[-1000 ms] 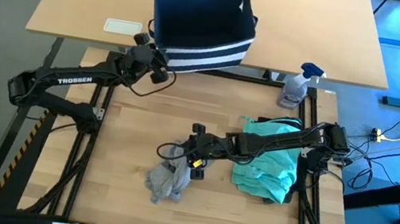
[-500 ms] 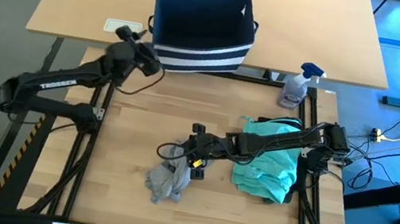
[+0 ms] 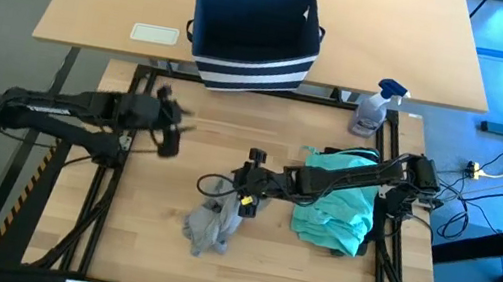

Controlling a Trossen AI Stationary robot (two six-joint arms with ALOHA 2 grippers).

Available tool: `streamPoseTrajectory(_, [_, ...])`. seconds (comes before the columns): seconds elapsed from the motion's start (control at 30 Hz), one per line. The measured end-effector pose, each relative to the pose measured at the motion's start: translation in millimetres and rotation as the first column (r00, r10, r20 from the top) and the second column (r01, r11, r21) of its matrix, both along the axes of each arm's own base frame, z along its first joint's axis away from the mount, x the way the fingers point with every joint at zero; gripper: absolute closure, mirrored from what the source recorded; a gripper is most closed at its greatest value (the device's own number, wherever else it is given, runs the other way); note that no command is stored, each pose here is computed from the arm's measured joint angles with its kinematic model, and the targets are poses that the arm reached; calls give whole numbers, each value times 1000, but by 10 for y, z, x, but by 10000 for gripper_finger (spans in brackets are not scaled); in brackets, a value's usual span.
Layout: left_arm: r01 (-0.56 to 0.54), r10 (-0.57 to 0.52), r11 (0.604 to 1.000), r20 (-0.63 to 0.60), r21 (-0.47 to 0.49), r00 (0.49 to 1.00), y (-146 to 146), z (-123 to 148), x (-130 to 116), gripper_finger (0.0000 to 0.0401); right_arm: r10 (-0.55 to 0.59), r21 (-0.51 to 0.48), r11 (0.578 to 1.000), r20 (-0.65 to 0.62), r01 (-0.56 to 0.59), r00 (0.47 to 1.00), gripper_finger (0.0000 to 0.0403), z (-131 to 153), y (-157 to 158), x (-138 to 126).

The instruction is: Fold Laundry from Bin

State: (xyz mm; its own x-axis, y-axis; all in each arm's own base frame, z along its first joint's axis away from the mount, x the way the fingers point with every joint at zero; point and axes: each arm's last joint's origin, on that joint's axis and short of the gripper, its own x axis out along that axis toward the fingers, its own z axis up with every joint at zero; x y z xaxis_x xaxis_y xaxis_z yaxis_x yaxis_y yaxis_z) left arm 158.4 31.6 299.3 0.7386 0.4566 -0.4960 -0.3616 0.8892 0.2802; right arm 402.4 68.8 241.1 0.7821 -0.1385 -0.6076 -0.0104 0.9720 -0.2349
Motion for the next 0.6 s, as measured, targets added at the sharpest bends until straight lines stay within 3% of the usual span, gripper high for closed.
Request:
streamPoseTrajectory(0.13, [100,-110,981,-51,-165,993,-299,-331,24,271,-23,-25,999,-25,22,999,221,-21,-12,-17])
streamPoseTrajectory(0.27, [202,-216,947,-29,-250,976,-606,-660,75,304,-77,-63,995,-11,77,997,221,-14,-30,-17])
streamPoseTrajectory(0.37, [291,-293,916,35,-278,956,-817,-864,117,319,-202,-115,972,23,203,979,221,-4,-92,-19])
streamPoseTrajectory(0.5, [380,-365,882,105,-280,925,-1028,-1009,175,323,-397,-179,897,74,403,915,221,2,-297,-26])
streamPoseTrajectory(0.6, [372,-363,896,81,-240,928,-1100,-1076,210,323,-465,-176,863,89,473,881,221,4,-464,-20])
